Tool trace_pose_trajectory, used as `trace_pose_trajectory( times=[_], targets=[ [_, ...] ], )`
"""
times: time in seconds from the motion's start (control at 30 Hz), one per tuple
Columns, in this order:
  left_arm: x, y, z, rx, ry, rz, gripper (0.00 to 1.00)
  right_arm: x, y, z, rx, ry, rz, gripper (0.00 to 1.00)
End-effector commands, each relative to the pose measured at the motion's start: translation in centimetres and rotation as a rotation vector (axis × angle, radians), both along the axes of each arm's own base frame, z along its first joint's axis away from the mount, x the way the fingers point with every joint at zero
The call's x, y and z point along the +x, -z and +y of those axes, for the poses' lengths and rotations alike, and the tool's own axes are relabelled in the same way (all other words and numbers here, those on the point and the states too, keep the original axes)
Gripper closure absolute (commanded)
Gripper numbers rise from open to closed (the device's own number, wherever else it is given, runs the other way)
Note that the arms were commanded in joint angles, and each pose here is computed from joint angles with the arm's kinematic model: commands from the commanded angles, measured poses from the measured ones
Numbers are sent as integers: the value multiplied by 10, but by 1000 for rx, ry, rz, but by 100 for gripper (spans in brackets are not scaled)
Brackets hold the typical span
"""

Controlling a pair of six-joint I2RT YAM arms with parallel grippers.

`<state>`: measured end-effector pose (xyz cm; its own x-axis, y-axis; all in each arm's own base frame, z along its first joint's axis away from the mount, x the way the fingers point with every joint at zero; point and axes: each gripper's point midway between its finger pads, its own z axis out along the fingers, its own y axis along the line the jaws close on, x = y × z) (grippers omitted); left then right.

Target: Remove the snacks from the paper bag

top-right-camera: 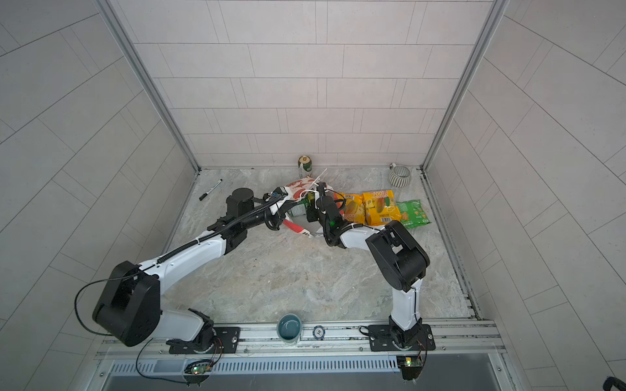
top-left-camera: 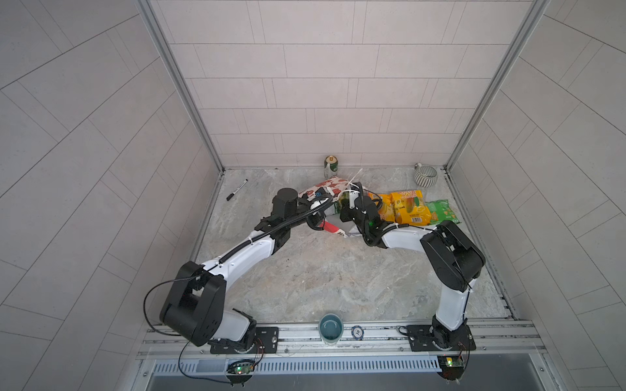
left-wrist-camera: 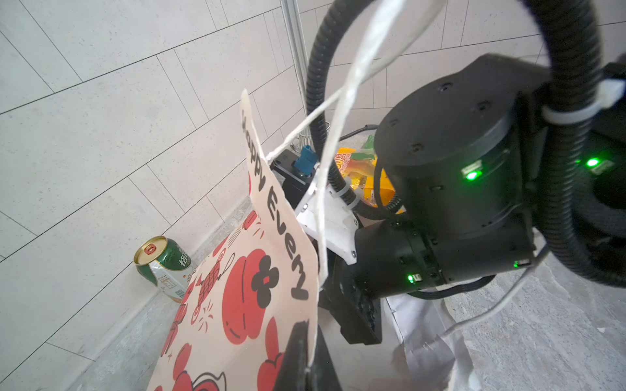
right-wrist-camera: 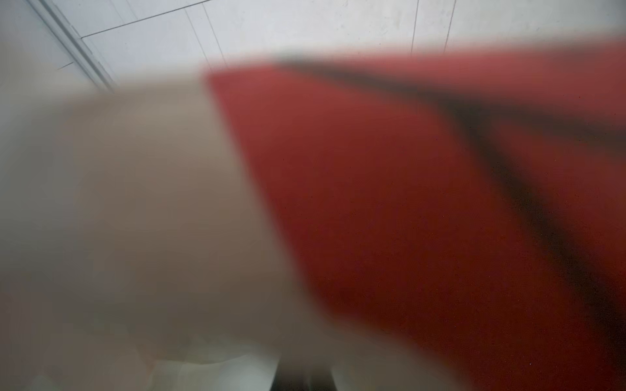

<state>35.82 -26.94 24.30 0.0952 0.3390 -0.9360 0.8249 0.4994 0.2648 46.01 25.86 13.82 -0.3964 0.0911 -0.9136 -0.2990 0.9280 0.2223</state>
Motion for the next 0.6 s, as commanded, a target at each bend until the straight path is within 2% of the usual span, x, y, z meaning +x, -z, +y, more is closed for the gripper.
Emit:
trace_pose_trajectory(
  times=[0.0, 0.13, 0.2, 0.37, 0.47, 0.57],
  targets=[
    [-6, -11, -7, -29, 43, -42, 100, -11, -27, 2, 24, -48, -53, 100],
    [-6, -10, -7, -30, 48, -39, 100, -14, -35, -10, 0, -9, -63, 98],
    [-6, -11, -8, -36, 51, -37, 100, -12, -34, -17, -26, 25, -55, 82],
    [-7, -12, -9, -41, 57, -37, 100, 0, -26, -22, -85, 67, -10, 62],
    [-7, -12, -9, -42, 58, -37, 100, 7, -16, -19, -94, 81, 13, 54],
    [-8, -13, -9, -41, 58, -39, 100, 14, -6, -22, -81, 131, 36, 50]
  ],
)
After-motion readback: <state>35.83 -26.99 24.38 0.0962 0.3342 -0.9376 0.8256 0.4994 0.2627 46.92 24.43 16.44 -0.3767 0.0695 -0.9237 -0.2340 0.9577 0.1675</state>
